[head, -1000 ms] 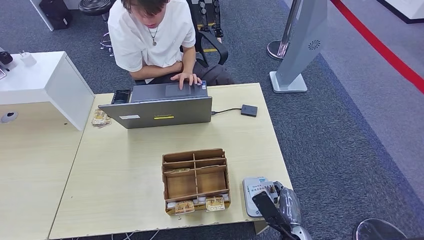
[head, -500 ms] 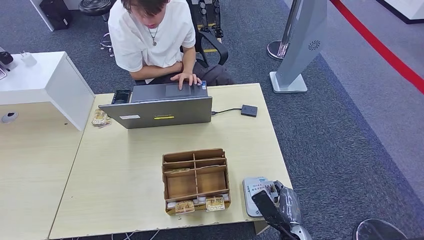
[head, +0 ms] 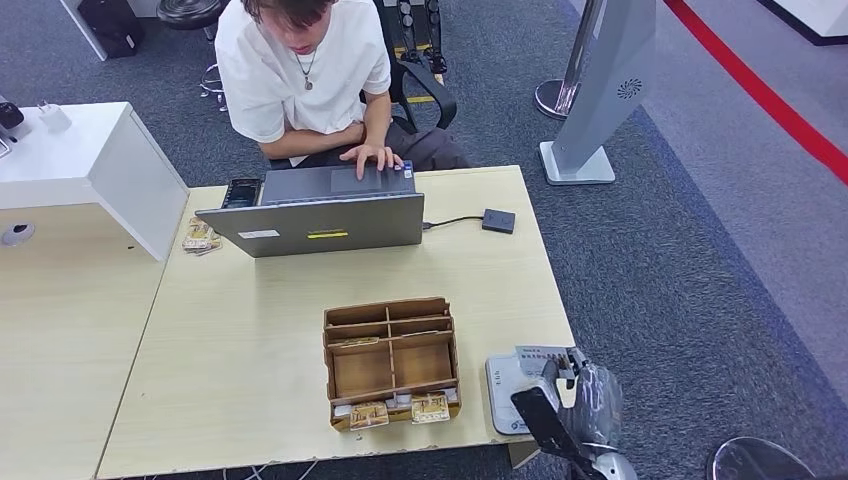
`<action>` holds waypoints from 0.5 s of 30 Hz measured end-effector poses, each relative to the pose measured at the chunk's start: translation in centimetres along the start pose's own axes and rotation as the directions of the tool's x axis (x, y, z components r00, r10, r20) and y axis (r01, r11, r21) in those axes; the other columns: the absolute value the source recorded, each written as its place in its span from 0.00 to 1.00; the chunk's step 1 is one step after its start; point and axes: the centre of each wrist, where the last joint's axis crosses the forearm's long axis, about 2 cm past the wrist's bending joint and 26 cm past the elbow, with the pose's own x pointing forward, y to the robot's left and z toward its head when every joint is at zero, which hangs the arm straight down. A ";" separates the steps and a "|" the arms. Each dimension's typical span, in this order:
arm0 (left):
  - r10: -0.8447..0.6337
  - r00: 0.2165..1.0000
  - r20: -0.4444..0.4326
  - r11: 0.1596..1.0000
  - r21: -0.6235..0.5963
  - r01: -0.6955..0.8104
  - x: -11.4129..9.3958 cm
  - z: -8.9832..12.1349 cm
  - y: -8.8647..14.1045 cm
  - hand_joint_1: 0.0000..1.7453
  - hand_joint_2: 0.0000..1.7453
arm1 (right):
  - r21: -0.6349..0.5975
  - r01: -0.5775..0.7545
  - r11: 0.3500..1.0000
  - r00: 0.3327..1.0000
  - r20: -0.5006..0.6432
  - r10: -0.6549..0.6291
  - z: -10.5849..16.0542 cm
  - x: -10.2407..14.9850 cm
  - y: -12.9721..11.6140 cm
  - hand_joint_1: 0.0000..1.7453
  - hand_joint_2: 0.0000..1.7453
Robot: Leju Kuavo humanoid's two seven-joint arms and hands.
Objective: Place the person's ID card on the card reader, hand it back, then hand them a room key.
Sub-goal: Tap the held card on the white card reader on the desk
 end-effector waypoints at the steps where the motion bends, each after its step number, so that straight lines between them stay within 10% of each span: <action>1: -0.001 1.000 0.000 1.000 0.000 0.001 0.0 0.0 0.0 0.00 0.00 | -0.013 -0.006 1.000 1.000 0.019 0.007 -0.1 0.3 -0.2 1.00 1.00; 15: -0.018 1.000 0.007 1.000 0.000 0.018 0.0 0.0 0.0 0.00 0.00 | -0.149 -0.035 0.988 0.986 0.158 0.059 -1.2 3.0 -2.3 1.00 1.00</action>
